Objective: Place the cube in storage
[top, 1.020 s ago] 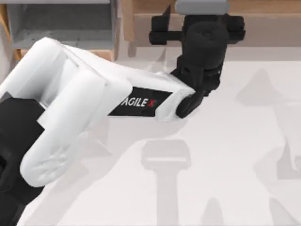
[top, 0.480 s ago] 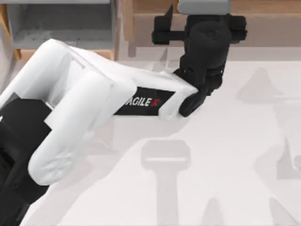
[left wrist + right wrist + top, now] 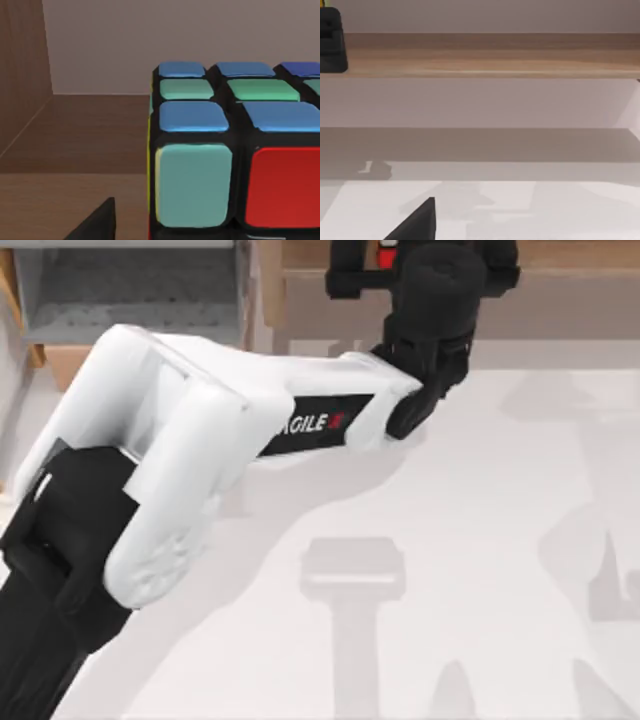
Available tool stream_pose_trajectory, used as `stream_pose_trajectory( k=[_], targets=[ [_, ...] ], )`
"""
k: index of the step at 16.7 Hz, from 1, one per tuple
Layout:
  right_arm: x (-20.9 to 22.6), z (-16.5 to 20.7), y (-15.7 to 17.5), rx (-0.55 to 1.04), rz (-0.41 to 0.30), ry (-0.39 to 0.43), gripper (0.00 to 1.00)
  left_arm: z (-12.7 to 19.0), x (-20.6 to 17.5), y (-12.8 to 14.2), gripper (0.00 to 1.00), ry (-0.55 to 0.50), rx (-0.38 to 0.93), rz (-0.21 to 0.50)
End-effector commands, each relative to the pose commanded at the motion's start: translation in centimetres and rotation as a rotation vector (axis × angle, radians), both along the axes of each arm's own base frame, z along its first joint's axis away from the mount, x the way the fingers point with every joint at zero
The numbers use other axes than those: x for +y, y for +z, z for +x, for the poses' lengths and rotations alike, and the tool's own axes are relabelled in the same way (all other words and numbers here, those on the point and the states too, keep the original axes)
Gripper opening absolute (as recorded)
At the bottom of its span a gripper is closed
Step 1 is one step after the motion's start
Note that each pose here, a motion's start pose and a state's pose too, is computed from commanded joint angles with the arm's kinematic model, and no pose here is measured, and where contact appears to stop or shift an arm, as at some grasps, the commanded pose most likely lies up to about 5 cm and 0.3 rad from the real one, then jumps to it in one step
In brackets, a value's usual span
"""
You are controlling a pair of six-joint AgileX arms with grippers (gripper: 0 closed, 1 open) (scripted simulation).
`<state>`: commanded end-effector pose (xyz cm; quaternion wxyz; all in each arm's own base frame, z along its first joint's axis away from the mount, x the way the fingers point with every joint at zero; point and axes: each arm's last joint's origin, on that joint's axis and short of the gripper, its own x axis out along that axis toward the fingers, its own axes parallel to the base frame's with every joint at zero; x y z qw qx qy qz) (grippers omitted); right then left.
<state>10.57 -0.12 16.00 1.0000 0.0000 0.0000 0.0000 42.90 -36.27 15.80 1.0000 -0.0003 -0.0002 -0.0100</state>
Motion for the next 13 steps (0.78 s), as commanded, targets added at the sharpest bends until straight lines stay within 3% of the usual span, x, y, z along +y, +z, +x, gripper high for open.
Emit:
stream_pose_trajectory(
  k=[5,13],
  targets=[
    [0.0,0.0,0.0,0.0,0.0,0.0,1.0,0.42,0.05,-0.04,1.0,0.0,0.0,0.0],
    [0.0,0.0,0.0,0.0,0.0,0.0,1.0,0.42,0.05,-0.04,0.4,0.0,0.0,0.0]
  ],
)
